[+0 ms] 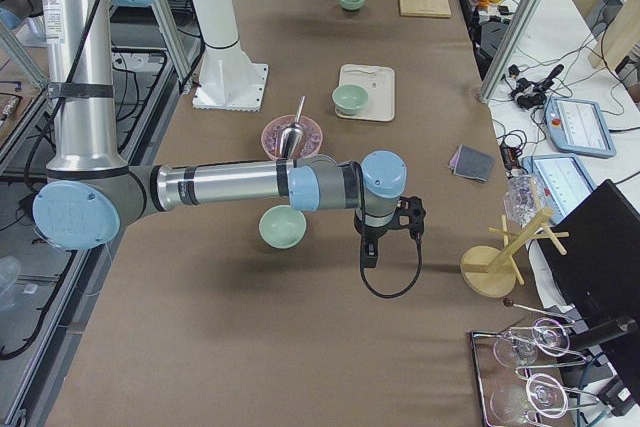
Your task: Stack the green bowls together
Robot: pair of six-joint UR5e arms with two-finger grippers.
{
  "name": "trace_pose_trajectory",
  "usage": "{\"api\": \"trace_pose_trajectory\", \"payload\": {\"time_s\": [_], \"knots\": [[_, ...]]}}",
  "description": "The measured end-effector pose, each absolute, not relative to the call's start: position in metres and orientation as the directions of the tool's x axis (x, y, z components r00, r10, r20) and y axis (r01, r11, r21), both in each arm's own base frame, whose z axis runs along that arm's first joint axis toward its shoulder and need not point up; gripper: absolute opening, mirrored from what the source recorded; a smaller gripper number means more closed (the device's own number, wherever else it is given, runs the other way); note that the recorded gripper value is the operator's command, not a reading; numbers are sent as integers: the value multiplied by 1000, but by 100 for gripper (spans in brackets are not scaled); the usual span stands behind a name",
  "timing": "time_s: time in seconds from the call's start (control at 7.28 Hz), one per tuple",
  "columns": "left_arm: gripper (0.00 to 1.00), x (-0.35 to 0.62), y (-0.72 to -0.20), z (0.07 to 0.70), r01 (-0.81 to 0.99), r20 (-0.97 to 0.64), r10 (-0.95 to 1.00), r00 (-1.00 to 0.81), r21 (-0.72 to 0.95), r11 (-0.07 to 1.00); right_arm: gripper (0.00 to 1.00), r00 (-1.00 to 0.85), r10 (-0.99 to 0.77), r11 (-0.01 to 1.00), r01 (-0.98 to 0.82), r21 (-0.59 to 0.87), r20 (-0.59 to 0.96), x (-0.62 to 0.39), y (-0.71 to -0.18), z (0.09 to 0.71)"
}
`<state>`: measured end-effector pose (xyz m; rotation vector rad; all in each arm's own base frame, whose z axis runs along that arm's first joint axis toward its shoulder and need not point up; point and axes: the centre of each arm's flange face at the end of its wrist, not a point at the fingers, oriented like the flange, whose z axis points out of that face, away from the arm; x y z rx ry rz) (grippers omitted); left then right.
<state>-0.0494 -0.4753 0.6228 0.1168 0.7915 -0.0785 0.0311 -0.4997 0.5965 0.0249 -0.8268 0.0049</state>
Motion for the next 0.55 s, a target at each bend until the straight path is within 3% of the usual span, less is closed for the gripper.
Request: {"api": "trace_pose_trajectory", "payload": {"time_s": [0.55], "knots": [[98, -49, -475, 625, 113, -712, -28, 701, 72, 991, 100, 678, -1, 1000, -14, 14, 735, 31, -497, 600]]}}
